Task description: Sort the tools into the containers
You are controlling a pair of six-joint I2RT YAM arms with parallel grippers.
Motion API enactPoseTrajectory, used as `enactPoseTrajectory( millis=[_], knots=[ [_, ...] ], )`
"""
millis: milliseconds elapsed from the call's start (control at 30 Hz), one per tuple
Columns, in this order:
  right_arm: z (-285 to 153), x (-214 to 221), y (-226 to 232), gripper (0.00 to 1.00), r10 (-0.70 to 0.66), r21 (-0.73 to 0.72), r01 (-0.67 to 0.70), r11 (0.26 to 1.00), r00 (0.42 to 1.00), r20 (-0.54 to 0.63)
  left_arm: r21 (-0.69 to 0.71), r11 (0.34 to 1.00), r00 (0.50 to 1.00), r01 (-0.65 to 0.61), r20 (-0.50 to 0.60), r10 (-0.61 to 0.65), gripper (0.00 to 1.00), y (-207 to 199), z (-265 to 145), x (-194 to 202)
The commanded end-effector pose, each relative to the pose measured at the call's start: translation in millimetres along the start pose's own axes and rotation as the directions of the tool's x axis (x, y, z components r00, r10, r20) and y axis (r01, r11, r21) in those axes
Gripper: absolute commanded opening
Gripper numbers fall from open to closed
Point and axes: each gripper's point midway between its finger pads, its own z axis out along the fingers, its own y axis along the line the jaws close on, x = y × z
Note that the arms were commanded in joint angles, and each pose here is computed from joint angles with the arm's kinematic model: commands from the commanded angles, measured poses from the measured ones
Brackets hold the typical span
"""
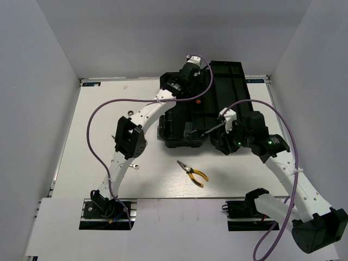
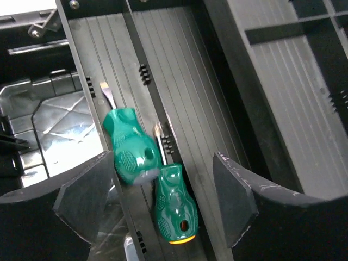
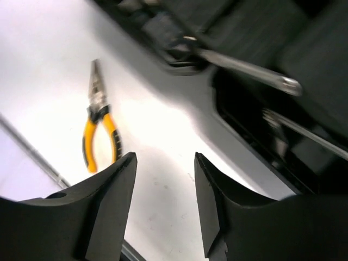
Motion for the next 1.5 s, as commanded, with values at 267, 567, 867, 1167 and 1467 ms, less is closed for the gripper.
enactPoseTrajectory(
  millis=[267,567,867,1167,1467],
  knots=[
    [10.1,48.7,73.4,0.46,-0.363,-0.473,0.354,0.807,0.929,0.075,0.03,0.999,0.981,0.017,0.193,-0.023,0.72,3.0,-137.2,-89.3],
    [46.7,84.8,90.3,0.56,-0.525,-0.538,0.443,0.717,0.851,0.002,-0.218,0.946,0.968,0.241,0.121,-0.219,0.63,121.4,-262.4,66.3],
    [91.1,106.9,90.7,0.58,-0.578,-0.502,0.463,0.73,0.811,-0.092,-0.459,0.824,0.926,0.334,-0.006,-0.378,1.0,188.1,-276.0,186.6],
    [116.3,110.8,81.4,0.58,-0.618,-0.43,0.51,0.745,0.77,-0.156,-0.529,0.771,0.912,0.354,0.013,-0.41,1.0,216.1,-286.0,201.1],
    [122.5,141.9,84.7,0.36,-0.668,-0.466,0.527,0.711,0.712,-0.215,-0.595,0.708,0.876,0.38,-0.015,-0.482,1.0,243.3,-285.8,242.6]
  ],
)
